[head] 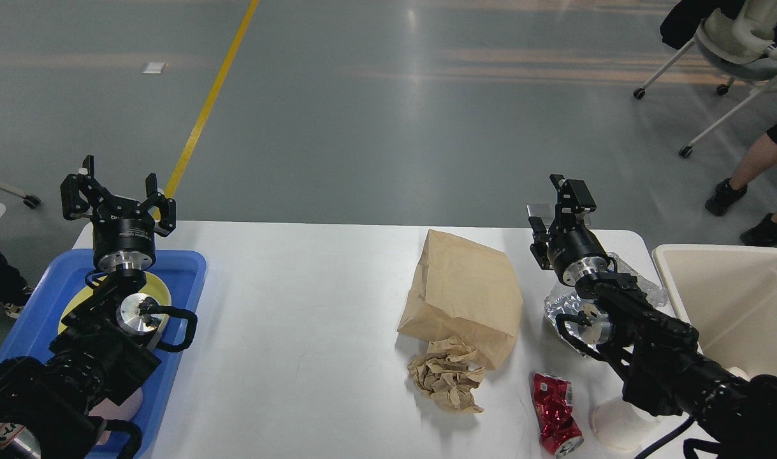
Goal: Tidy desktop
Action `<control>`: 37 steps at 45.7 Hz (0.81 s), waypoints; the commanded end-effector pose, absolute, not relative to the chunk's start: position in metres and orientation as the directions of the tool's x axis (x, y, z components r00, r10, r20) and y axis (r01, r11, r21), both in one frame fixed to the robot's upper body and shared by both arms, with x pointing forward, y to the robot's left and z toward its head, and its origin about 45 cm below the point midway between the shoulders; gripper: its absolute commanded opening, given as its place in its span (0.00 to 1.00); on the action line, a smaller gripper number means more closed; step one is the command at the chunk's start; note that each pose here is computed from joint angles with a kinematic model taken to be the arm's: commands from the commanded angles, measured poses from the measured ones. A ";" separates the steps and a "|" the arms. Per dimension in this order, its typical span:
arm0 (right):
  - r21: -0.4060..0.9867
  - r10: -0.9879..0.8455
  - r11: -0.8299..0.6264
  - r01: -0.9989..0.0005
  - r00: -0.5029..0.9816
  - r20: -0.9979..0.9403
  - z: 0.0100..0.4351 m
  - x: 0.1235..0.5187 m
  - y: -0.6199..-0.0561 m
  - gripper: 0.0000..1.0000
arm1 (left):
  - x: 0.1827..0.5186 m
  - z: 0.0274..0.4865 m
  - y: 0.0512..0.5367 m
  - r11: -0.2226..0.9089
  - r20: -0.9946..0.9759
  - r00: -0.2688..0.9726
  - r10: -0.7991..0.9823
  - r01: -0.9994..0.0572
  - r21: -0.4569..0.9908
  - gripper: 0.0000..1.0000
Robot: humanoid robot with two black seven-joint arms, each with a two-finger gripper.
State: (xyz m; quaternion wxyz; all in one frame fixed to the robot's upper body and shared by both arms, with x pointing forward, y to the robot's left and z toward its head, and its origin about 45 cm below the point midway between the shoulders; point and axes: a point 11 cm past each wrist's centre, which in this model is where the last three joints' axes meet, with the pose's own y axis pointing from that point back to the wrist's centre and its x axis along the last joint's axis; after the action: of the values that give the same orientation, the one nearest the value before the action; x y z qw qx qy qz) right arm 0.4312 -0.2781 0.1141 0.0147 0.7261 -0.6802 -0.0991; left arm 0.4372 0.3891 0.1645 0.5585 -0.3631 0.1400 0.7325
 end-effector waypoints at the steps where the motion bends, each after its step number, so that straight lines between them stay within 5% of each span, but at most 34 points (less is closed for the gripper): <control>1: 0.156 -0.991 -0.074 -0.985 0.055 -0.124 0.114 0.431 -0.278 1.00 | 0.437 0.165 0.390 -0.343 -0.688 -0.112 0.717 -0.916 -0.208 0.96; 37: 0.156 -0.991 -0.074 -0.985 0.055 -0.124 0.114 0.431 -0.278 1.00 | 0.437 0.165 0.389 -0.343 -0.689 -0.113 0.716 -0.916 -0.207 0.96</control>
State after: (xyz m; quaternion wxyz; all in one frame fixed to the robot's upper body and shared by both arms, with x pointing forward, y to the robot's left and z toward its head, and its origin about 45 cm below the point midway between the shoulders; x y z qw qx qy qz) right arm 0.4312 -0.2780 0.1141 0.0147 0.7262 -0.6801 -0.0992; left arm 0.4367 0.3892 0.1649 0.5567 -0.3660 0.1368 0.7331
